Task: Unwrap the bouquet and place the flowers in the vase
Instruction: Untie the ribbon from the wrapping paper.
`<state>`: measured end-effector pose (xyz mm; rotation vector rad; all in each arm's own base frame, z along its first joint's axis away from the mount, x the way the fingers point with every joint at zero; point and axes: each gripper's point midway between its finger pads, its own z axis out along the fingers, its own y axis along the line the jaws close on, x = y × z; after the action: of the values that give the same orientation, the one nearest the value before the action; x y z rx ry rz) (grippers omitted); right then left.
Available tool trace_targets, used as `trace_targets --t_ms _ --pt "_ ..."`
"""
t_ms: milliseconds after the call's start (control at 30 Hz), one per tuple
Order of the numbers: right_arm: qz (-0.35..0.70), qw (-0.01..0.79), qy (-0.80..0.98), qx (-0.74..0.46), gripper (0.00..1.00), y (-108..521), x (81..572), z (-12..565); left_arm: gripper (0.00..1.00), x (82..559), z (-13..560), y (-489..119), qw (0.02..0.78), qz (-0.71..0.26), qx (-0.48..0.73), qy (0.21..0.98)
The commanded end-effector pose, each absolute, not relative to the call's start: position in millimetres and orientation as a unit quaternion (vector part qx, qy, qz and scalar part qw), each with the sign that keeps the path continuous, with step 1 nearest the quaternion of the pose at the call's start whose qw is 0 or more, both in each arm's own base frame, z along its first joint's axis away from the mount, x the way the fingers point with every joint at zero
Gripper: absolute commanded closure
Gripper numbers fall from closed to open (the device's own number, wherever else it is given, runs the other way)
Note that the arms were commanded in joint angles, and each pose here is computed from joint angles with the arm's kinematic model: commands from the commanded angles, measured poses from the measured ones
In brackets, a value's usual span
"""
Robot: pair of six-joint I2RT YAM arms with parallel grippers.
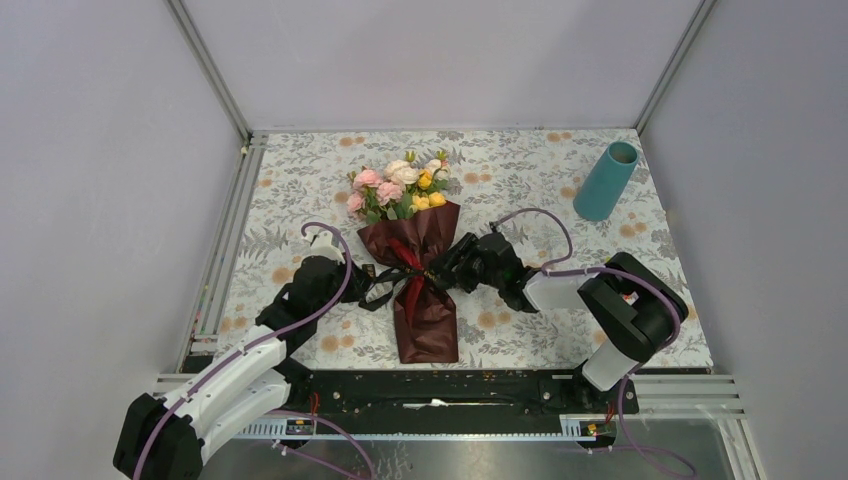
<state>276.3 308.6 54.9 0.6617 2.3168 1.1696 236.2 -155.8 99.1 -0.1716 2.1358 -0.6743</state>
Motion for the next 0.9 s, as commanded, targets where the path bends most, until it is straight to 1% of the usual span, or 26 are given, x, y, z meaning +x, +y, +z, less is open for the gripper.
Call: trace_targets --t_ms 0,67,100,167,267,300,467,700,867 --pt "0.448 0.245 0.825 0.241 0.37 325 292 69 1.0 245 121 -162 0.453 -0.289 -0.06 0.841" --pt "0.448 0.246 0.825 0.241 0.38 327 294 69 1.0 245 121 -162 0.454 -0.289 -0.06 0.841" --pt "0.448 0.247 0.825 0.24 0.4 328 296 70 1.0 245 122 -162 0.454 -0.289 -0.06 0.841" --pt "0.447 0.25 0.825 0.24 0.47 328 298 71 1.0 244 121 -161 0.454 -0.288 -0.06 0.841" --pt "0.447 0.254 0.823 0.241 0.64 327 299 73 1.0 245 121 -161 0.454 -0.287 -0.06 0.841" --pt "0.447 0.256 0.822 0.242 0.68 326 299 75 1.0 245 122 -161 0.454 -0.287 -0.06 0.841" --pt "0.444 0.271 0.819 0.243 0.78 319 297 82 1.0 246 124 -160 0.457 -0.287 -0.061 0.84" --pt "0.459 0.285 0.807 0.238 1.0 317 297 104 1.0 245 125 -159 0.458 -0.287 -0.061 0.839" --pt "0.453 0.298 0.806 0.238 1.0 313 299 108 1.0 244 125 -158 0.46 -0.288 -0.062 0.838"
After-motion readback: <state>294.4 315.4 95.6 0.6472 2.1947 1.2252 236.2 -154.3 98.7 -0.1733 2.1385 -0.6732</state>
